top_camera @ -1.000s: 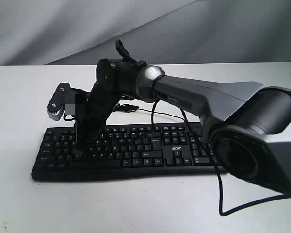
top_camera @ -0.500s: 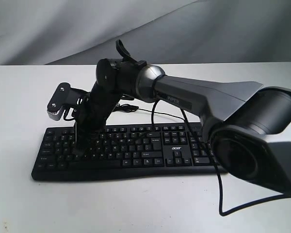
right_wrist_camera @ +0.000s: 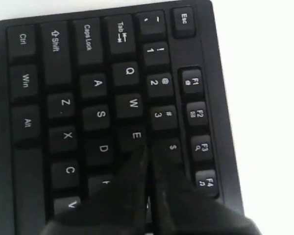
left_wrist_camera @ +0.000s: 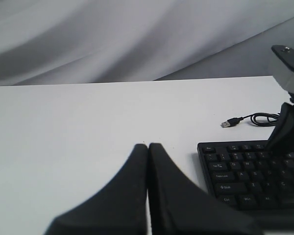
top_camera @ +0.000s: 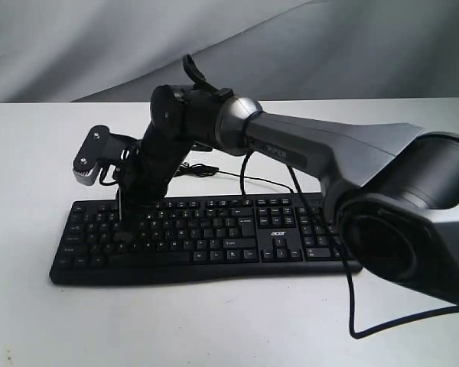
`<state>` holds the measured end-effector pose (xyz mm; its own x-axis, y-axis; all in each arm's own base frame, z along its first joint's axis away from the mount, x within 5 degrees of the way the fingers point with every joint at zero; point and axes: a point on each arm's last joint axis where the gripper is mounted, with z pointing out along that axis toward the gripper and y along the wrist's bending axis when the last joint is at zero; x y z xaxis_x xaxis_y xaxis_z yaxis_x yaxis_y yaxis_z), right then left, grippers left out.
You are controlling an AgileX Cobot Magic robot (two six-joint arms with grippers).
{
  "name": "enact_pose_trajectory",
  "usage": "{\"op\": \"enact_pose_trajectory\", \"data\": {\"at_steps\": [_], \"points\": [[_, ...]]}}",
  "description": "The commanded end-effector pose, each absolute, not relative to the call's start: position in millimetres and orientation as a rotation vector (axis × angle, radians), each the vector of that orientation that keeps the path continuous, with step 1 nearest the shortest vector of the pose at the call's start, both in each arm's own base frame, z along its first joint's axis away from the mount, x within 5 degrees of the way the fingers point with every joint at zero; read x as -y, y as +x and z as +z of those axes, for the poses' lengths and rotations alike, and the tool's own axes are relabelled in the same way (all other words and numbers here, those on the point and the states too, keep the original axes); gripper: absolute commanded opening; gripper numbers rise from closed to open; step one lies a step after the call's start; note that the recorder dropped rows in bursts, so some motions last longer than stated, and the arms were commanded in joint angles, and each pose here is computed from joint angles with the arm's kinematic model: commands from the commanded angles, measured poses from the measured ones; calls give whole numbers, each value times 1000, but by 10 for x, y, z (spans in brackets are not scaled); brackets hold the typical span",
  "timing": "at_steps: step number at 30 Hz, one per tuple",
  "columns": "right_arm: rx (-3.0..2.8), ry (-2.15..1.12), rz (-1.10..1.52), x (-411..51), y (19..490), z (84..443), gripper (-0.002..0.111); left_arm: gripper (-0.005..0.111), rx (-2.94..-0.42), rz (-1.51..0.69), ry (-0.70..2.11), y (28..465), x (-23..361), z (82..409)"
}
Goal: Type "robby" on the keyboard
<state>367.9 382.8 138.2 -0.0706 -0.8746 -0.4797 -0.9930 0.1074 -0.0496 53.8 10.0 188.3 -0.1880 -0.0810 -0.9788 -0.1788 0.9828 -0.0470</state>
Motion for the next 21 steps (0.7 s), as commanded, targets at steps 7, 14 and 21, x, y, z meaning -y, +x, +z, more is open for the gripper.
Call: {"op": "enact_pose_trajectory", "data": {"at_steps": [7,14,21], "points": [[-1993,-1792,304,-3592,3627,1784,0,1,-1758,79,-203,538,-98,1874],[-2013,-1709,264,-3277,3579,1677,0,1,-1758,79,-203,538,-98,1874],[-2078,-1671,303,-3118,3573,1530,0,1,-1758,79,-203,538,-98,1874]]}}
